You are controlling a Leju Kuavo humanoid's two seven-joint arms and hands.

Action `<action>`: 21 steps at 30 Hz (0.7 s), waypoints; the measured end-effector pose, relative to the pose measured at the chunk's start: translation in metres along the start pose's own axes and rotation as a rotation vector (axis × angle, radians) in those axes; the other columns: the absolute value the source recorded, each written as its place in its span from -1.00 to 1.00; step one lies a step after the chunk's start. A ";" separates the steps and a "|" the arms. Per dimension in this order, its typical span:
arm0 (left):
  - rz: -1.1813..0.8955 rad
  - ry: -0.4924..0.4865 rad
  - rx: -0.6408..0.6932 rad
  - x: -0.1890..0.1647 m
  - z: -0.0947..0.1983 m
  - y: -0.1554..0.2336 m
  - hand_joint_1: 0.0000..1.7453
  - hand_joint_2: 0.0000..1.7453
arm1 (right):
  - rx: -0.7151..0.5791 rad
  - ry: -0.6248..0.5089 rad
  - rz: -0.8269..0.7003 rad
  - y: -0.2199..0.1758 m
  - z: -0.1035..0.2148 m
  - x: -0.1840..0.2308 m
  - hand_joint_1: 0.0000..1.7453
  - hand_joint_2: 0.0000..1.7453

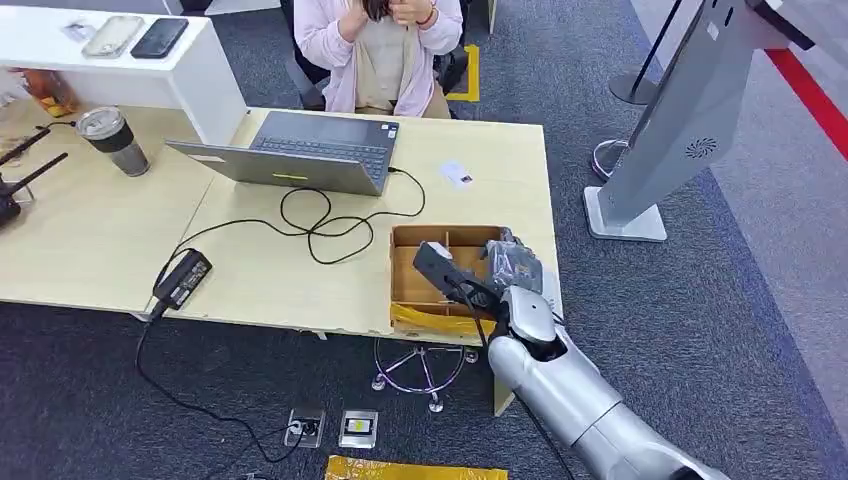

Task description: Pass the card to the sensor for recognition and then transmit it.

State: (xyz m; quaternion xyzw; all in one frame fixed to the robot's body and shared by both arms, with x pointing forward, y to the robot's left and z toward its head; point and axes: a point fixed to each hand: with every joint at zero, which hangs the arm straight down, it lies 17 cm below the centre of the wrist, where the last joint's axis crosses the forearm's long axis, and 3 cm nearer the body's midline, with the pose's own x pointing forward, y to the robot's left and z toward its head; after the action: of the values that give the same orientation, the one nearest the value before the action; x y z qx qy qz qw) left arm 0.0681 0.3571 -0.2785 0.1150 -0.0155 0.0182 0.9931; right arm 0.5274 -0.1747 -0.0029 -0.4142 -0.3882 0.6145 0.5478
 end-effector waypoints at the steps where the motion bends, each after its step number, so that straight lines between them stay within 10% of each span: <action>1: 0.000 0.000 0.000 0.000 0.000 0.000 -1.00 -1.00 | 0.000 0.000 0.000 0.000 0.000 0.000 -1.00 -1.00; 8: -0.002 0.000 0.000 0.000 0.000 0.000 -1.00 -1.00 | -0.040 0.009 0.025 -0.021 -0.006 -0.006 -1.00 -1.00; 9: -0.003 -0.001 -0.001 0.000 0.000 0.000 -1.00 -1.00 | -0.051 0.011 0.032 -0.028 -0.009 -0.008 -1.00 1.00; 21: -0.009 -0.001 -0.009 0.000 0.000 0.000 -1.00 -1.00 | -0.191 -0.025 0.027 -0.108 -0.022 -0.012 -1.00 1.00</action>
State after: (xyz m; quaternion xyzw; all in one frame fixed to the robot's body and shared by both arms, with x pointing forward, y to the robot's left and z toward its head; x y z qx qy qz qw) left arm 0.0681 0.3570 -0.2785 0.1104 -0.0158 0.0136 0.9937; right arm 0.5866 -0.1751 0.0904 -0.4621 -0.4459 0.5873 0.4927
